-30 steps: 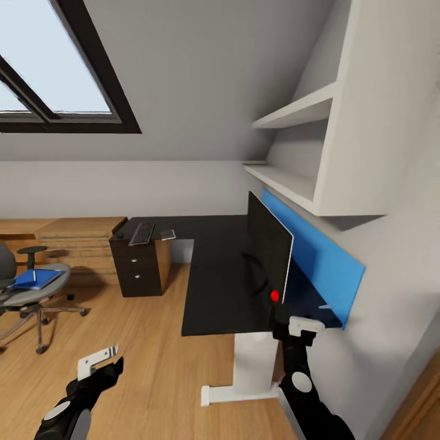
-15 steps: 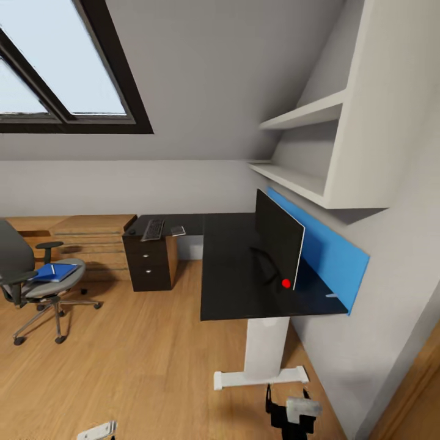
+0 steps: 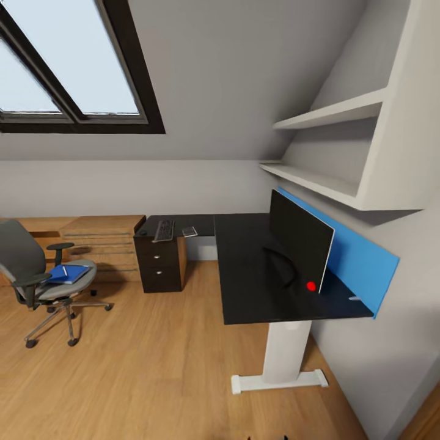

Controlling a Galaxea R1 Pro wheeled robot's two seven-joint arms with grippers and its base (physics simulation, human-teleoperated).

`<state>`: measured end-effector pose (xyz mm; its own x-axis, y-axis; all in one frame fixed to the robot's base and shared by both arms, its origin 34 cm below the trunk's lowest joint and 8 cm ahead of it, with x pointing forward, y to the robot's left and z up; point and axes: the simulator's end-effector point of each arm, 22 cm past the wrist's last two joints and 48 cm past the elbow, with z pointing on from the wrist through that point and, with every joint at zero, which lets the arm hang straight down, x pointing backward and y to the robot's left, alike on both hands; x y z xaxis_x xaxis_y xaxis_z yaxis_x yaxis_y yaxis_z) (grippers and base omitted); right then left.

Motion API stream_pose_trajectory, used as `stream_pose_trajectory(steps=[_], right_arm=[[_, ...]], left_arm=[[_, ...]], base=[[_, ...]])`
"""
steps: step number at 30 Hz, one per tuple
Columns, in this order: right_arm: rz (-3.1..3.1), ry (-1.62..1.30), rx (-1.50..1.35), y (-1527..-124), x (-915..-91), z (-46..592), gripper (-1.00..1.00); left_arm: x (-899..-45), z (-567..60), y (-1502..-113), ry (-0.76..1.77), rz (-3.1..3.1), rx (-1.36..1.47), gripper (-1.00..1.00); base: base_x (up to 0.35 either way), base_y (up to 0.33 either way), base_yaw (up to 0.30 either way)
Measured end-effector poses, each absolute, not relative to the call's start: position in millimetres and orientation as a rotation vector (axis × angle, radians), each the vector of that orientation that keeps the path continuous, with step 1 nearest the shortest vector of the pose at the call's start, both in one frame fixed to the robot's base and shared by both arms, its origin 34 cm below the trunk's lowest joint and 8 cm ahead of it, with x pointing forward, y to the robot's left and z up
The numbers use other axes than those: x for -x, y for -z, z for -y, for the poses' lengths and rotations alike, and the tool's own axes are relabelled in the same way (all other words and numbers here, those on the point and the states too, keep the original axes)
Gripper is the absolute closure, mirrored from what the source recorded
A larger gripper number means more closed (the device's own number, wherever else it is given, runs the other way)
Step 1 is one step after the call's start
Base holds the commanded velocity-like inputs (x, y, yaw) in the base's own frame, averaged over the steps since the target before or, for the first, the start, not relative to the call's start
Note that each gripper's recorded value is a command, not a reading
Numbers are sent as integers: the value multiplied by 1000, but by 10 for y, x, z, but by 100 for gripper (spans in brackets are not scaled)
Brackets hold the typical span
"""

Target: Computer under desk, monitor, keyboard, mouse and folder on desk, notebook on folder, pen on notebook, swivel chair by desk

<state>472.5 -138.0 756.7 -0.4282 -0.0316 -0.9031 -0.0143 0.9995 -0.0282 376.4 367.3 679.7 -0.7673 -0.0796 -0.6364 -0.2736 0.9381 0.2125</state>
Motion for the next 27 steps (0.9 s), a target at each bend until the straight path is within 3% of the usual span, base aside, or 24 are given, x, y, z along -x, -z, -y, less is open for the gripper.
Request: stream_pose_trajectory(steps=[7, 17, 27], right_arm=[[-2018, 14, 32, -7550, -4714, 1378, -100], [-2019, 13, 37, -7544, -4711, 1379, -100], [-2020, 13, 40, -7542, -4706, 1374, -100]], left_arm=[[-3661, -3605, -6694, -324, -2464, 259, -100], [-3809, -3633, -6817, -307, -2376, 322, -100], [-3783, -3613, -6801, -307, -2379, 327, -100]], base=[[95, 298, 0], [23, 68, 0], [102, 315, 88]])
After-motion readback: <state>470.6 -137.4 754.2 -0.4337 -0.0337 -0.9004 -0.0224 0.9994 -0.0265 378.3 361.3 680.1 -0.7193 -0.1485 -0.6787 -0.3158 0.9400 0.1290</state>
